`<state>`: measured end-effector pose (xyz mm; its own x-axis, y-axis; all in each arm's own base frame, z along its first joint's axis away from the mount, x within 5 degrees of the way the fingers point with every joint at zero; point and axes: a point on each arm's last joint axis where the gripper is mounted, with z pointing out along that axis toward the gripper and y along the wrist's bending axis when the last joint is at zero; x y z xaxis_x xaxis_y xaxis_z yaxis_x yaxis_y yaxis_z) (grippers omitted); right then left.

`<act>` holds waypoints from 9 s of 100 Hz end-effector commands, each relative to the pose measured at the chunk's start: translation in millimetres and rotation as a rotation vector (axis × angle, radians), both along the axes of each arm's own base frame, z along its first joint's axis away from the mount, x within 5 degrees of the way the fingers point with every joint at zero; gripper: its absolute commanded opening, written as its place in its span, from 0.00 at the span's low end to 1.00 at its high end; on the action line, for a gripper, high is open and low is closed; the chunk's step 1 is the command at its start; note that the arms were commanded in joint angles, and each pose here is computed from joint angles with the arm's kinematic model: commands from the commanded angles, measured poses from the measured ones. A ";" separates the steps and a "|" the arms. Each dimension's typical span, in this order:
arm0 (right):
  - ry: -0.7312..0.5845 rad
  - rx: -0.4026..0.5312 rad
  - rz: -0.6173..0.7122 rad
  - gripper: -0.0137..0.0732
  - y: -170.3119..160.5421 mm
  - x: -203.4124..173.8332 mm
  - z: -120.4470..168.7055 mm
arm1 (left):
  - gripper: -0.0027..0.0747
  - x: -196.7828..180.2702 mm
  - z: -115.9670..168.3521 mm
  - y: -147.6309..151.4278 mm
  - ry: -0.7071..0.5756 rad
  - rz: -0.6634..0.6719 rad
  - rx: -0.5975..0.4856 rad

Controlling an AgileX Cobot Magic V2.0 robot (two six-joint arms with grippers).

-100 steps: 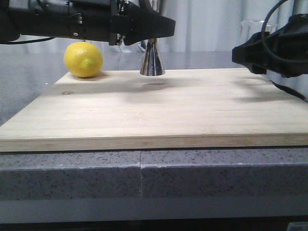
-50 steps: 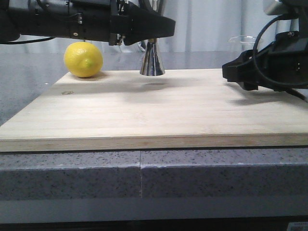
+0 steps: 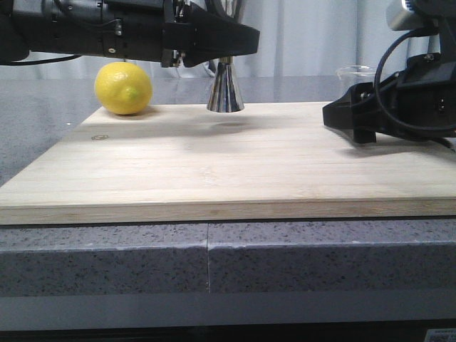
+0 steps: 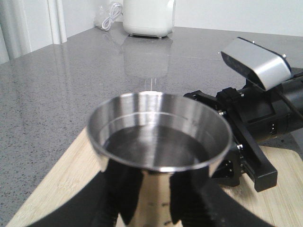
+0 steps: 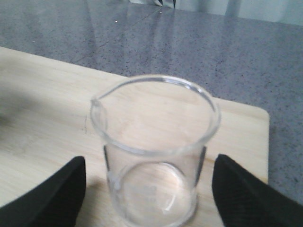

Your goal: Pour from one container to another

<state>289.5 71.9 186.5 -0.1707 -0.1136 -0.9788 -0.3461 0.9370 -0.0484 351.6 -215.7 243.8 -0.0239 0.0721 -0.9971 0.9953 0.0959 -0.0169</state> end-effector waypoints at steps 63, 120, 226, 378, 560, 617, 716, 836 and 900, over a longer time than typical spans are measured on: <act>0.502 -0.048 -0.237 0.81 -31.4 -65.9 85.8 | 0.34 -9.2 39.8 -1.3 -0.046 -0.054 -0.162; 0.475 -0.039 -0.271 0.81 -44.9 -118.7 133.1 | 0.34 -9.2 39.8 -1.3 -0.046 -0.054 -0.162; 0.441 -0.034 -0.269 0.81 -45.7 -121.7 137.5 | 0.34 1.8 13.1 -3.9 0.011 -0.029 -0.130; 0.438 -0.037 -0.270 0.81 -45.9 -121.6 137.6 | 0.74 -80.3 134.0 84.0 0.122 0.594 0.652; 0.076 0.033 -0.256 0.24 -61.5 -193.5 174.5 | 0.01 -217.5 106.9 177.3 0.314 1.220 0.419; 0.086 0.031 -0.258 0.08 -61.7 -193.7 173.5 | 0.01 -216.9 108.1 176.9 0.304 1.219 0.406; 0.086 0.031 -0.258 0.08 -61.7 -193.7 173.5 | 0.01 -260.2 35.1 210.1 0.056 1.409 0.106; 0.088 0.030 -0.258 0.08 -61.7 -193.8 173.3 | 0.01 -296.6 -38.3 214.2 -0.157 1.446 -0.082; -0.055 0.136 -0.332 0.08 -70.4 -215.9 141.2 | 0.01 -296.6 -38.3 214.2 -0.157 1.446 -0.082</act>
<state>78.0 2.6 326.7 -0.2900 0.0228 -0.9567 -0.0335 0.9989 0.0340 56.3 -1.6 203.9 0.0021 0.0350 -0.9994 0.0288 0.9990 0.0350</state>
